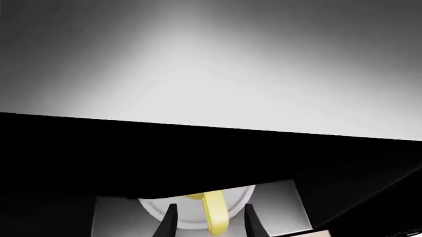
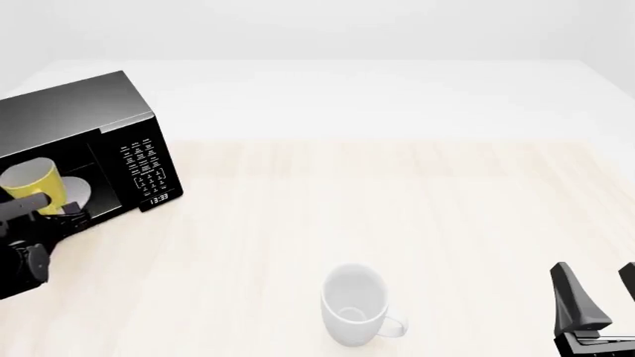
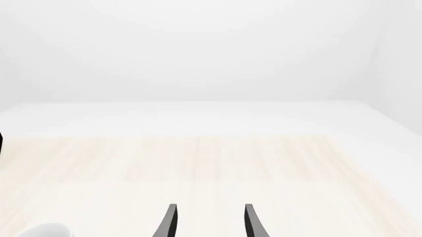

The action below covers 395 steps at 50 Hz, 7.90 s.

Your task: Put the yellow and white mug in the microwave and close it.

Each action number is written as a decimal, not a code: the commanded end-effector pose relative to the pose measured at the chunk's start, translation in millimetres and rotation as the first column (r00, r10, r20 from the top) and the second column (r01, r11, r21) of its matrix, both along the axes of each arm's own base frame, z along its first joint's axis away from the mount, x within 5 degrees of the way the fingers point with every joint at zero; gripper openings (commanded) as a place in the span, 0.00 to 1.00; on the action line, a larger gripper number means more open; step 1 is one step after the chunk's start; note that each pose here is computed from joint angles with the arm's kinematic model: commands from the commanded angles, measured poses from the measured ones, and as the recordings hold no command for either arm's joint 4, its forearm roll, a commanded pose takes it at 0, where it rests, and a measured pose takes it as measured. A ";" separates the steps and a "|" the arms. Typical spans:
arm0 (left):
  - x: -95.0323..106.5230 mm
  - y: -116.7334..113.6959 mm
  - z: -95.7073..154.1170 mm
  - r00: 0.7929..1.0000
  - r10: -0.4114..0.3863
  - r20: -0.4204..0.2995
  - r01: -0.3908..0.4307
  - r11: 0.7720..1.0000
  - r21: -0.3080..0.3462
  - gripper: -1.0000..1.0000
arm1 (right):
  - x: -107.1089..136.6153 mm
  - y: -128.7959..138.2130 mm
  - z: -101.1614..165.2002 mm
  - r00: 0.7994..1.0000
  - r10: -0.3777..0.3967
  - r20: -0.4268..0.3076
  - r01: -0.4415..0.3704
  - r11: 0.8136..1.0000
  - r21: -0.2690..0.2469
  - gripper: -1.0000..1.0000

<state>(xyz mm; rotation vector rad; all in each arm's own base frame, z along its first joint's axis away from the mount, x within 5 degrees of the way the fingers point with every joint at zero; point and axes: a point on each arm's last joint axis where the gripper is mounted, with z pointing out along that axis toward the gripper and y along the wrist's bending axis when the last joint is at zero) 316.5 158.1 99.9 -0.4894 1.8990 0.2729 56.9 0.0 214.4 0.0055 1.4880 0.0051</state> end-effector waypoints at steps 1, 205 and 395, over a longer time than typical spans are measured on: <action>1.8 2.9 -5.3 1.000 0.011 -0.003 -0.011 1.000 -0.006 1.00 | -0.1 0.0 -0.2 1.000 0.000 0.001 0.000 1.000 -0.001 1.00; -220.0 31.1 231.2 0.781 0.622 0.049 -0.619 0.783 -0.065 1.00 | 0.9 0.9 -0.6 1.000 0.016 -0.006 -0.016 1.000 0.007 1.00; -77.6 20.8 90.0 0.952 0.180 -0.248 -0.225 0.960 -0.165 1.00 | 1.2 1.1 -0.6 1.000 0.019 -0.007 -0.019 1.000 0.008 1.00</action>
